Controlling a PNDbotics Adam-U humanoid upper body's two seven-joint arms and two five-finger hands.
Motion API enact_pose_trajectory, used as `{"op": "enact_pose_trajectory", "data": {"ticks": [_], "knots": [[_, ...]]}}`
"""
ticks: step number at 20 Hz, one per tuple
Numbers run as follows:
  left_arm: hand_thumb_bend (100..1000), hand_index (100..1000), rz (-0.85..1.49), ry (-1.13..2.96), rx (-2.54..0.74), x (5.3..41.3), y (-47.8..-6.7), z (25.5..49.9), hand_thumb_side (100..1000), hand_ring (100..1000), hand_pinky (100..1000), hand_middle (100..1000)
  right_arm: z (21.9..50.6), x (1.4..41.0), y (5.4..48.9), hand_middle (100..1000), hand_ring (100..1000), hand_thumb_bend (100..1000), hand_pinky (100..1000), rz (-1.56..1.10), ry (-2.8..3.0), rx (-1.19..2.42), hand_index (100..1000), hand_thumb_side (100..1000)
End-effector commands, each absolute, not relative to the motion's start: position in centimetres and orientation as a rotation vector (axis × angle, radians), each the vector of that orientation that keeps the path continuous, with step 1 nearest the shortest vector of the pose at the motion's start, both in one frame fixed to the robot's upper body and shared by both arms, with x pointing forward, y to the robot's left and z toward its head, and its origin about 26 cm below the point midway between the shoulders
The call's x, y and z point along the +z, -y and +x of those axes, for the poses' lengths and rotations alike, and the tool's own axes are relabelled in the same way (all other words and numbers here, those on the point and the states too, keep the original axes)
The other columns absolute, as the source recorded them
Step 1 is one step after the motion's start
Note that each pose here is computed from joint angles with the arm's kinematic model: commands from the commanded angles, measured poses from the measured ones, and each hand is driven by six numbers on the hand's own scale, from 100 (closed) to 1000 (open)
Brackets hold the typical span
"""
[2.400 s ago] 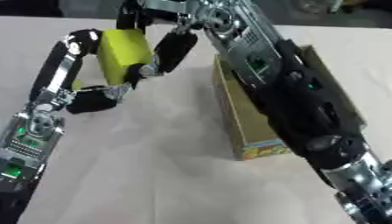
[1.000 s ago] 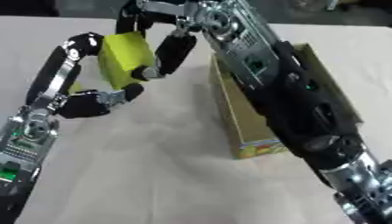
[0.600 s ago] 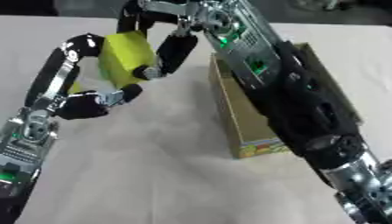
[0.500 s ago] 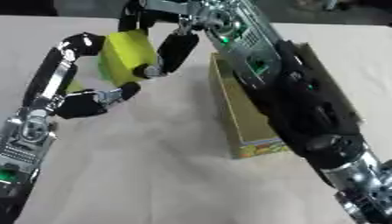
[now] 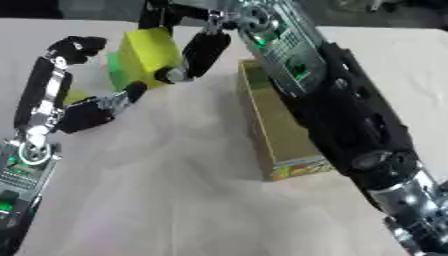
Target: Pick up the objects with one hand, pass them to the other hand, and then place them into the box on the other side of the table.
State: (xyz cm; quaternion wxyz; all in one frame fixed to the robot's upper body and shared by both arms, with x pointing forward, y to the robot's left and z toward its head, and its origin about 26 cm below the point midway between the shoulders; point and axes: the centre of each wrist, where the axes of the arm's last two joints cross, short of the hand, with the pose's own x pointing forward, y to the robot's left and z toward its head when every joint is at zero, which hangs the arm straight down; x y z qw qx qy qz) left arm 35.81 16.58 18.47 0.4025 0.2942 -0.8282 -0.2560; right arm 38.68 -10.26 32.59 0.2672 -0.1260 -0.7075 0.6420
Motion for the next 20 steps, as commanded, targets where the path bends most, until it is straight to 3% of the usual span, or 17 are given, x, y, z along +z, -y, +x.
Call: {"op": "enact_pose_trajectory", "data": {"ticks": [1,5,6,7,20], "knots": [[682,812,0.803,2.078,-0.646,18.8,-18.0,36.0,595,778,812,714,38.2,34.2,11.7,548,656,290,821,-0.383,1.958,1.679,610,100],[676,809,0.831,2.036,-0.655,18.1,-19.3,36.0,600,776,809,710,38.1,34.9,13.6,547,653,286,822,-0.410,1.984,1.586,612,100],[677,808,0.839,2.026,-0.654,18.0,-19.6,36.0,602,775,807,708,38.0,35.0,14.3,549,652,204,823,-0.418,1.990,1.559,612,100],[677,807,0.847,2.017,-0.652,17.8,-20.0,36.0,603,774,807,707,38.0,35.1,14.9,547,652,285,823,-0.426,1.994,1.534,613,100],[658,788,0.943,1.982,-0.582,18.2,-23.0,35.7,606,767,800,696,36.6,35.9,22.9,546,646,273,828,-0.511,2.000,1.260,619,100]]}}
